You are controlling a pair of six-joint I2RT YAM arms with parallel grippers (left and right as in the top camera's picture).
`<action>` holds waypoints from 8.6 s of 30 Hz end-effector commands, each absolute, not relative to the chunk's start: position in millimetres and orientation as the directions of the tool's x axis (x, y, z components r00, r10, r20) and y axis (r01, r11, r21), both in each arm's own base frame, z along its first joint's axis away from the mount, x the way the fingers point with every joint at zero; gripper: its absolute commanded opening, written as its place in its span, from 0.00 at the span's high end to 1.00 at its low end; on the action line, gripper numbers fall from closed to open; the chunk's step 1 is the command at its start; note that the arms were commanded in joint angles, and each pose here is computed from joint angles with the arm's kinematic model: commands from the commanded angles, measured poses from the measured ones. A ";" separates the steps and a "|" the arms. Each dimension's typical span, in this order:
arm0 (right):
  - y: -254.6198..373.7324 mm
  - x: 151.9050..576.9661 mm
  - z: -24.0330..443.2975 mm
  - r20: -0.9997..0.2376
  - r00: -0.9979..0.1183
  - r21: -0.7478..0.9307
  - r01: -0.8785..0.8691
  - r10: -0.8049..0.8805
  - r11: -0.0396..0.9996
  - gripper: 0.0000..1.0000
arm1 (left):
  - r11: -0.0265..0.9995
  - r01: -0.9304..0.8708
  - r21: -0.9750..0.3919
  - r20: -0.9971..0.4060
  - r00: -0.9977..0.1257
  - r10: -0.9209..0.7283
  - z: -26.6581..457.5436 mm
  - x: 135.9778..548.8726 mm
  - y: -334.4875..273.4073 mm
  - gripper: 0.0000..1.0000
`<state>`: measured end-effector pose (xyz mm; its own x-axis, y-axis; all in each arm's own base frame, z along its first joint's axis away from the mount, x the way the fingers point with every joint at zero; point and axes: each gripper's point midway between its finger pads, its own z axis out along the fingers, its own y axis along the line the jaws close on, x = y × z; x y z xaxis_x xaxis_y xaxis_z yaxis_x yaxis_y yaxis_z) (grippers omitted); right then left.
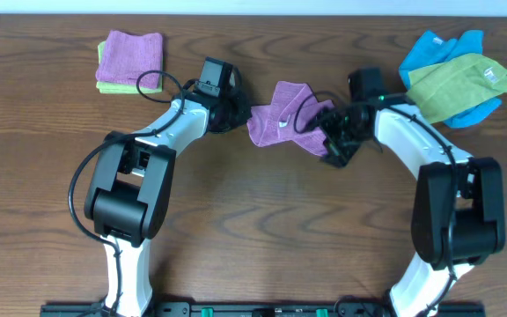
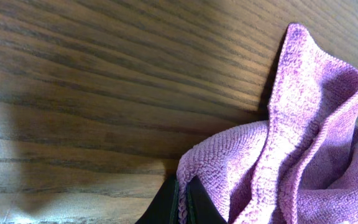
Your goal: Fold the cloth
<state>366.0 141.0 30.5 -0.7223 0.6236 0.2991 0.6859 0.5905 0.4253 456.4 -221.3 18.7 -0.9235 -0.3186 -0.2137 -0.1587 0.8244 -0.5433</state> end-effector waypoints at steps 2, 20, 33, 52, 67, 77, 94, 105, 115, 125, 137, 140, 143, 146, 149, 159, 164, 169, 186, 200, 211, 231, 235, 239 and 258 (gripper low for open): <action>154.9 339.1 29.7 0.484 -0.613 0.381 0.790 0.624 0.481 0.23 | 0.830 -0.177 -0.529 -0.221 -0.915 -0.336 14.9 461.3 -217.8 0.94; 109.9 364.3 20.8 0.211 -0.649 0.355 0.747 0.731 0.562 0.53 | 0.828 -0.182 -0.530 -0.223 -0.912 -0.343 15.3 463.3 -214.8 0.94; 95.1 368.7 14.1 0.088 -0.662 0.299 0.730 0.744 0.615 0.88 | 0.828 -0.181 -0.531 -0.223 -0.913 -0.343 15.3 463.3 -214.9 0.94; 106.9 376.8 17.6 0.043 -0.751 0.351 0.629 0.659 0.694 0.09 | 0.817 -0.167 -0.553 -0.219 -0.916 -0.336 18.6 463.7 -219.5 0.94; 106.1 378.5 12.6 0.071 -0.649 0.344 0.728 0.757 0.592 0.44 | 0.814 -0.162 -0.557 -0.226 -0.914 -0.337 19.9 465.5 -220.2 0.94; 109.0 363.0 -3.5 0.130 -0.590 0.326 0.784 0.797 0.528 0.66 | 0.815 -0.162 -0.557 -0.226 -0.914 -0.337 19.9 465.5 -220.2 0.94; 124.4 389.8 56.2 -0.068 -0.811 0.482 0.483 0.581 0.731 0.98 | 0.761 -0.201 -0.617 -0.220 -0.884 -0.412 93.6 476.0 -189.3 0.94; 109.5 384.0 215.5 -0.339 -0.767 0.543 0.313 0.544 0.779 0.98 | 0.674 -0.252 -0.694 -0.232 -0.809 -0.540 164.8 478.0 -164.4 0.94; 104.3 370.8 250.0 -0.411 -0.750 0.541 0.256 0.518 0.801 0.98 | 0.545 -0.234 -0.805 -0.154 -0.804 -0.574 191.1 486.5 -173.9 0.94; 104.8 377.9 267.3 -0.523 -0.747 0.501 0.119 0.410 0.857 0.99 | 0.420 -0.355 -0.835 -0.002 -0.762 -0.648 192.2 489.6 -129.3 0.05; 107.0 383.6 273.8 -0.543 -0.730 0.515 0.101 0.415 0.851 0.98 | 0.349 -0.445 -0.825 0.239 -0.834 -0.498 192.4 443.9 -180.4 0.05; 107.6 387.6 278.3 -0.559 -0.716 0.521 0.089 0.418 0.849 0.98 | 0.343 -0.464 -0.817 0.301 -0.850 -0.433 194.5 426.9 -201.5 0.05; 105.1 396.3 287.0 -0.597 -0.679 0.520 0.078 0.427 0.851 0.98 | 0.359 -0.500 -0.788 0.345 -0.842 -0.414 189.5 414.1 -212.4 0.05; 97.8 409.0 299.9 -0.656 -0.613 0.506 0.075 0.440 0.859 0.99 | 0.401 -0.568 -0.719 0.389 -0.807 -0.444 173.1 400.2 -210.1 0.05; 100.3 418.6 315.9 -0.698 -0.564 0.518 0.028 0.441 0.855 0.98 | 0.419 -0.582 -0.697 0.389 -0.798 -0.461 166.0 397.3 -206.9 0.05; 102.6 428.2 335.1 -0.736 -0.503 0.533 -0.019 0.453 0.846 0.98 | 0.321 -0.696 -0.642 0.477 -0.690 -0.545 167.8 407.1 -210.7 0.05; 102.6 430.3 339.6 -0.746 -0.487 0.534 -0.029 0.455 0.845 0.98 | 0.291 -0.737 -0.610 0.478 -0.636 -0.606 163.0 412.4 -221.6 0.05; 102.2 430.5 339.8 -0.750 -0.485 0.528 -0.030 0.449 0.849 0.99 | 0.277 -0.765 -0.582 0.520 -0.612 -0.596 151.8 411.4 -244.1 0.05; 91.8 431.5 335.6 -0.779 -0.470 0.469 0.002 0.415 0.883 0.98 | 0.234 -0.901 -0.365 0.825 -0.429 -0.367 81.4 393.6 -334.8 0.05; 88.5 430.0 330.8 -0.788 -0.479 0.436 0.011 0.387 0.900 0.99 | 0.072 -0.893 -0.444 0.787 -0.427 -0.446 93.1 438.4 -341.4 0.04; 88.4 429.5 329.8 -0.794 -0.483 0.421 0.004 0.370 0.907 0.98 | 0.030 -0.874 -0.484 0.757 -0.436 -0.487 94.0 452.5 -339.3 0.70; 107.0 428.2 336.7 -0.798 -0.485 0.441 -0.064 0.359 0.895 0.98 | -0.022 -0.639 -0.769 0.596 -0.705 -0.385 150.0 490.5 -325.8 0.94; 106.3 428.3 336.6 -0.799 -0.484 0.439 -0.063 0.357 0.896 0.98 | -0.023 -0.599 -0.800 0.564 -0.739 -0.368 155.7 500.3 -298.5 0.94; 104.8 431.4 341.2 -0.845 -0.455 0.365 -0.103 0.282 0.925 0.98 | -0.037 -0.591 -0.806 0.561 -0.741 -0.370 157.4 510.7 -266.8 0.94; 114.7 483.6 327.8 -0.896 -0.372 0.314 -0.148 0.241 0.938 0.98 | -0.114 -0.305 -0.945 0.325 -0.860 -0.393 281.0 550.6 -185.3 0.94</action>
